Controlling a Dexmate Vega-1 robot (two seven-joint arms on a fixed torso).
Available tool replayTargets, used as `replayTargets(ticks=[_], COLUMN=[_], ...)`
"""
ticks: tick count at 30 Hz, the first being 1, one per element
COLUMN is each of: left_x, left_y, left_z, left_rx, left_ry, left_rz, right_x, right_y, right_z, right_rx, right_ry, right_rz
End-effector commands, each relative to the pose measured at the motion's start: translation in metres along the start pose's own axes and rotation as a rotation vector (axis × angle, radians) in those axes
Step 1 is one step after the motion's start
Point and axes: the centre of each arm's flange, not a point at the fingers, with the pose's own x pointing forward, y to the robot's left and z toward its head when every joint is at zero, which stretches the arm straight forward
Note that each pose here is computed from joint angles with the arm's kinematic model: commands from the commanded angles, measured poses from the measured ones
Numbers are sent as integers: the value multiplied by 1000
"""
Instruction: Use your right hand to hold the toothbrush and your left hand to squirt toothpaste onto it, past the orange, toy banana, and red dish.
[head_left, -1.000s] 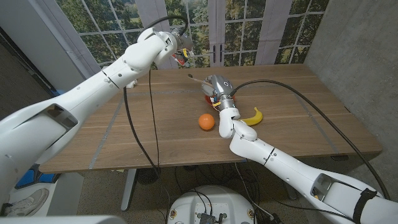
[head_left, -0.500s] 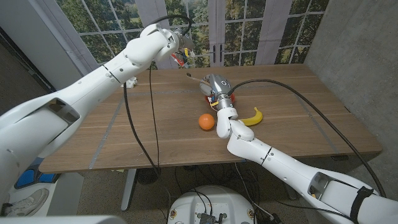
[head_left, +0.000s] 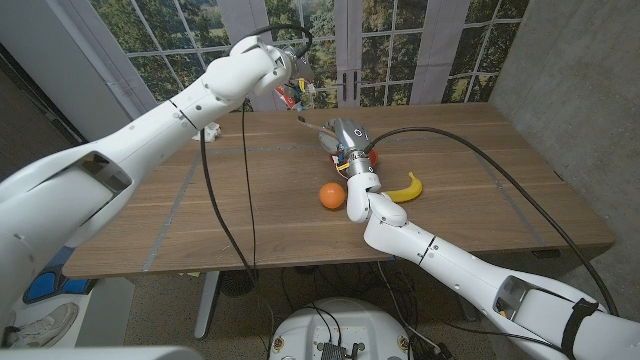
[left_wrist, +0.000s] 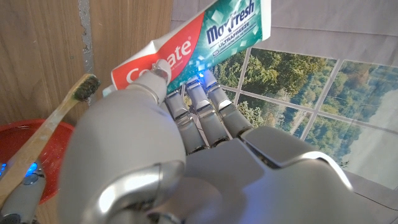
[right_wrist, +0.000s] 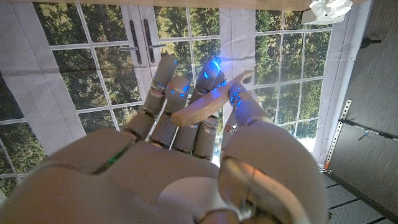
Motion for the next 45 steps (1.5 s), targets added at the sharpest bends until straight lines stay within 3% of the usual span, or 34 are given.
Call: replayTargets(ticks=[1, 19, 27, 45], left_x=[3, -4, -9, -15], left_y=[-3, 7, 5, 4], left_z=[6, 12, 14, 19], left_rx=[29, 25, 22, 111], left_ry=[-14, -35, -45, 7], left_rz=[4, 58, 102, 155], right_x=[-1, -6, -9, -14], right_y=[-1, -3, -5, -5], right_z=[3, 3, 4, 5], right_rx=[9, 8, 11, 17], right_ry=[-16, -26, -33, -52], right_rz=[-10, -21, -19, -18])
